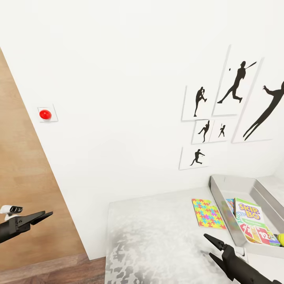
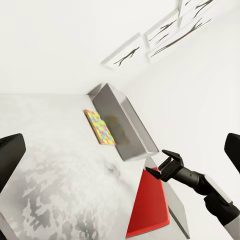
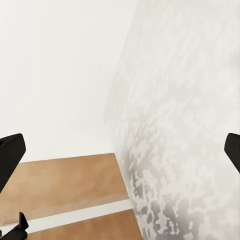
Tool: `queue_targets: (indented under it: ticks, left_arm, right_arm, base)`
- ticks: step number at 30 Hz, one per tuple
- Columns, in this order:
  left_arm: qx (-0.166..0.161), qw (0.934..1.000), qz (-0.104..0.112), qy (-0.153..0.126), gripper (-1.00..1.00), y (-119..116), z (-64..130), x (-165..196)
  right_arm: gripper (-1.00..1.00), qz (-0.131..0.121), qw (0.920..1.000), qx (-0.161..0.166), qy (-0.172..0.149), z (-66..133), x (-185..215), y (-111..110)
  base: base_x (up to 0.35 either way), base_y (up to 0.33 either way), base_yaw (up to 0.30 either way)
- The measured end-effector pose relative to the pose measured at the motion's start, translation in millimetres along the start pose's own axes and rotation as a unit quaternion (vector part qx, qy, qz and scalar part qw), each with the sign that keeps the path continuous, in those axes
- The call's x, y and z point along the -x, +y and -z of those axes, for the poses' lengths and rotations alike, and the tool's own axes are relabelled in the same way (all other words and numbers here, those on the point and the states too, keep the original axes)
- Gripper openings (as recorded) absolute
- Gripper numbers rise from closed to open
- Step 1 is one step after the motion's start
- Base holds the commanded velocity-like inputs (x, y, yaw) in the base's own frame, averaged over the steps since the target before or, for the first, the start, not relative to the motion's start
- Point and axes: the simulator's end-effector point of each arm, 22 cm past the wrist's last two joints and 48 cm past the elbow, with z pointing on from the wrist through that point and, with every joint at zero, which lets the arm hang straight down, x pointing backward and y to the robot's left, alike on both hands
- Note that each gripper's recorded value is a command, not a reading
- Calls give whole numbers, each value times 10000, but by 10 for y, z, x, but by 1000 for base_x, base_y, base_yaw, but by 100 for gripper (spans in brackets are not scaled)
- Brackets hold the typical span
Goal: Put all the toys in the child's room - the three board games (two on the bed and one on the table), the two jigsaw puzzles on the table, and the tennis ball on the table - inside the toy box on the table in the child's room.
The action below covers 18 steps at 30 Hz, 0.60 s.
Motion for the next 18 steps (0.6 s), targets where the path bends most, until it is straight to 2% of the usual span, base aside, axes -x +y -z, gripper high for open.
queue_targets:
  ticks: [12,14,15,17,18]
  left_arm:
    - [1,10000,-5,0,100,0,1,1]
    - [0,10000,-6,-1,100,1,0,1]
    - [0,10000,-7,-2,100,0,0,1]
    - [-1,10000,-4,-1,100,0,-1,0]
    - [-3,10000,-3,-2,100,1,-2,0]
  right_arm:
    - [100,128,9999,-34,-48,-81,33,49]
    - [100,352,9993,62,-57,-198,121,240]
    - [100,585,9982,99,-35,-326,190,410]
    - [100,922,9957,78,17,-492,262,611]
    - [100,1252,9920,5,124,-651,292,788]
  base:
    - [0,0,0]
    - [0,0,0]
    - [0,0,0]
    - [0,0,0]
    - [0,0,0]
